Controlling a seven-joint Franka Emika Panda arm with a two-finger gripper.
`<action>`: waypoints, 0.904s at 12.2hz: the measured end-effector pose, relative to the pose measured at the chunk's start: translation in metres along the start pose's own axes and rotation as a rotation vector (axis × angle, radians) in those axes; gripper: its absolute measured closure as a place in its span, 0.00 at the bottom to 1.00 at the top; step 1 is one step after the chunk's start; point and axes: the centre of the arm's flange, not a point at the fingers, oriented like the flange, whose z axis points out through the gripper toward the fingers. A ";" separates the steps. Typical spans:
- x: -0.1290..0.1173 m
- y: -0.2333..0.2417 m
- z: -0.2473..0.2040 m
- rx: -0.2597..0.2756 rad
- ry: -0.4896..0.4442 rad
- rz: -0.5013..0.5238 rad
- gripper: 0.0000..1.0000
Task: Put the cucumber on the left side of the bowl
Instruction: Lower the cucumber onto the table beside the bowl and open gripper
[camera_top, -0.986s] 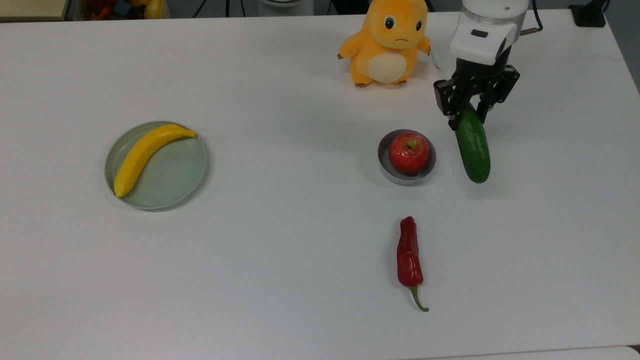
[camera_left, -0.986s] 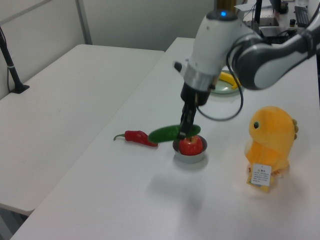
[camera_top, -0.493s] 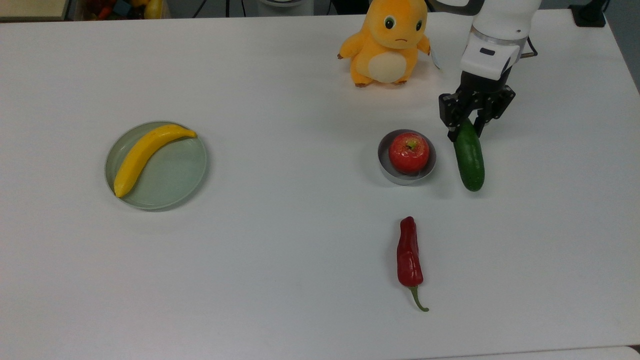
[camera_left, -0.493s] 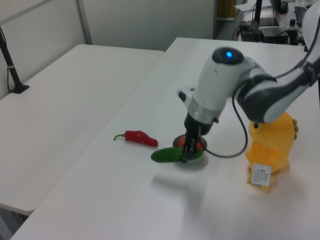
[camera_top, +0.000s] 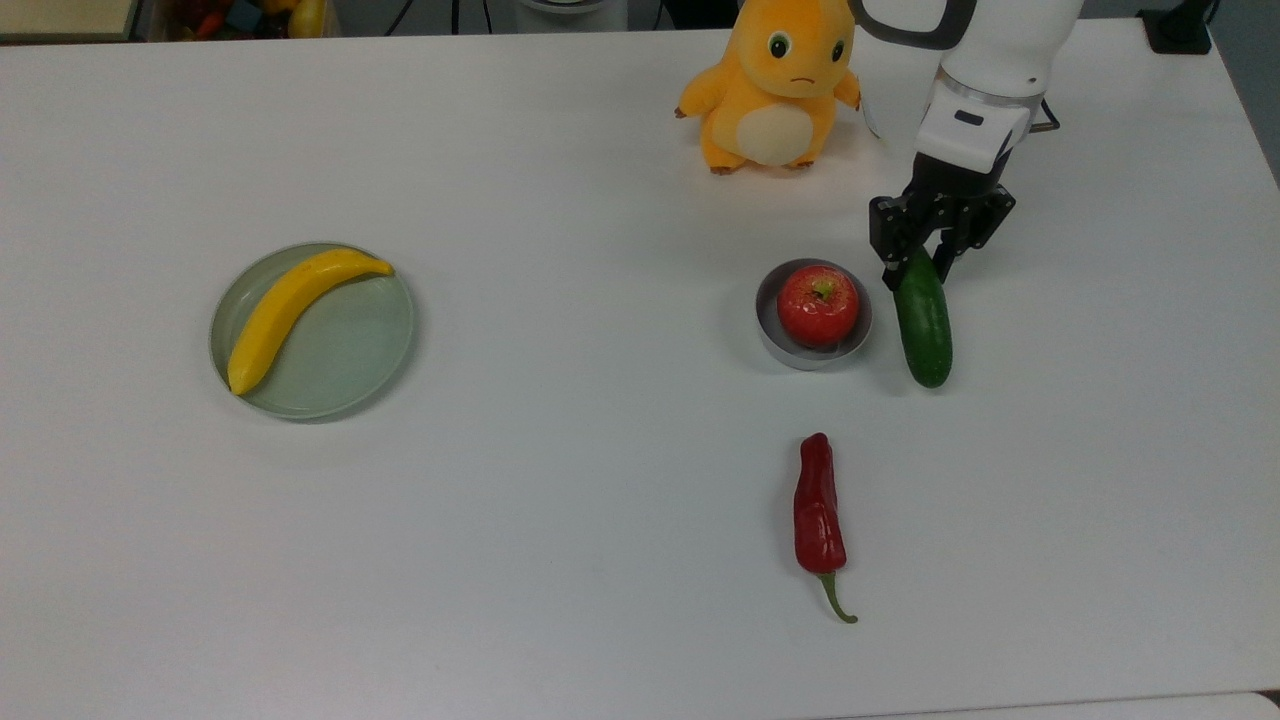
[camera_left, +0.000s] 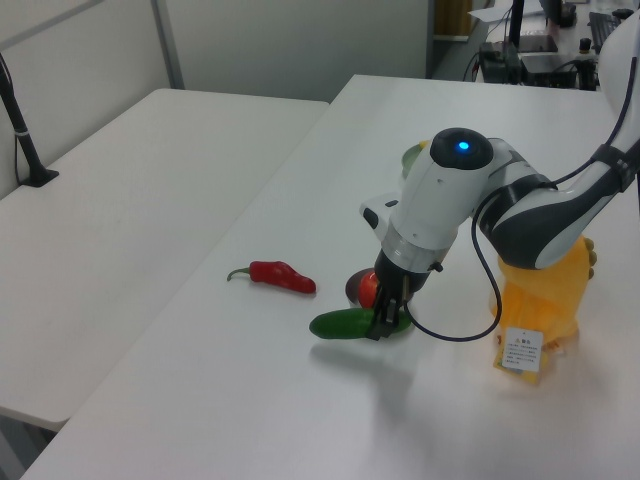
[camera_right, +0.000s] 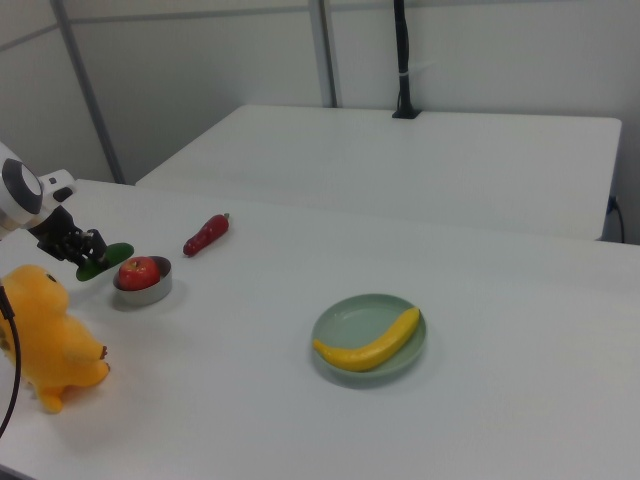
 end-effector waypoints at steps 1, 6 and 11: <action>0.000 0.000 0.000 0.000 -0.001 0.001 0.51; 0.001 0.004 0.001 -0.002 -0.002 0.010 0.24; 0.001 0.004 0.001 -0.002 -0.001 0.013 0.11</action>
